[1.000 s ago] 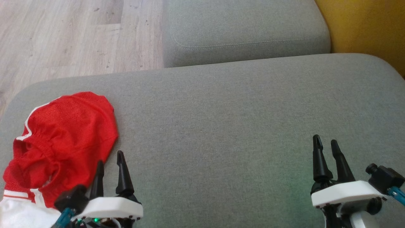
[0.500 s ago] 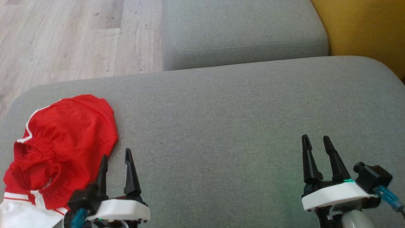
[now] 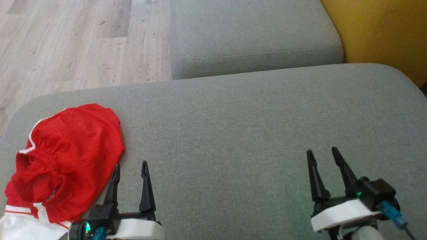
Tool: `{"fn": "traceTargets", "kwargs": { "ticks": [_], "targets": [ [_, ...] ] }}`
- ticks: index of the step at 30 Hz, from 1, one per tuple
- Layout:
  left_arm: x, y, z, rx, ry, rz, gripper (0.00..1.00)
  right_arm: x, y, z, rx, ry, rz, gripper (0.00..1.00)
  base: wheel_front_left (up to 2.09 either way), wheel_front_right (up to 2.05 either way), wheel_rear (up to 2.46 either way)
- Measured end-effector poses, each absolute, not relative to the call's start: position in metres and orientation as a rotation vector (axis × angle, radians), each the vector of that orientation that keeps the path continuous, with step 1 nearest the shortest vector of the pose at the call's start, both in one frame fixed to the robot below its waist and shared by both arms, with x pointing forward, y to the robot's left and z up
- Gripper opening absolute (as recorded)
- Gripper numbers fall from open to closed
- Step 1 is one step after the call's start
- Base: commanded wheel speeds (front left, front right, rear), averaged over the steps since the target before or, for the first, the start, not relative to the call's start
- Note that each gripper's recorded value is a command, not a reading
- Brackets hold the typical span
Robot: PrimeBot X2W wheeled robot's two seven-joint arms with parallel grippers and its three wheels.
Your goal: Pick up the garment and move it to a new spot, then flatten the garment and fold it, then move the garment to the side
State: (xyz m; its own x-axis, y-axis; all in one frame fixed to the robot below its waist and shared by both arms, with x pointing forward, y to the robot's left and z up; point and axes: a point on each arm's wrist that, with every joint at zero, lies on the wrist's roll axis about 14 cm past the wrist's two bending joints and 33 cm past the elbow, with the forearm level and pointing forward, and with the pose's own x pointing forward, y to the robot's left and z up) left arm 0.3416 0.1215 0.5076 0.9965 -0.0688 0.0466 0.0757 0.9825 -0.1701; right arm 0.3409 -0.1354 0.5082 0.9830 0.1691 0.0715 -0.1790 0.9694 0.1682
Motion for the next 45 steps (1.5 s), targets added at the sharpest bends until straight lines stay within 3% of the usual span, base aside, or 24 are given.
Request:
{"fn": "traceTargets", "kwargs": {
  "ticks": [14, 31, 45],
  "targets": [
    [0.335, 0.112, 0.515, -0.01, -0.107, -0.102, 1.0, 0.333, -0.124, 0.503, 0.007, -0.069, 0.228, 1.0, 0.0, 0.0, 0.0],
    [0.331, 0.12, 0.513, -0.004, -0.102, -0.079, 1.0, 0.333, -0.119, 0.498, 0.008, -0.053, 0.245, 1.0, 0.0, 0.0, 0.0],
    [0.302, 0.194, 0.504, 0.03, -0.081, 0.165, 1.0, 0.347, -0.058, 0.487, 0.026, -0.004, 0.438, 1.0, 0.0, 0.0, 0.0]
  ]
}}
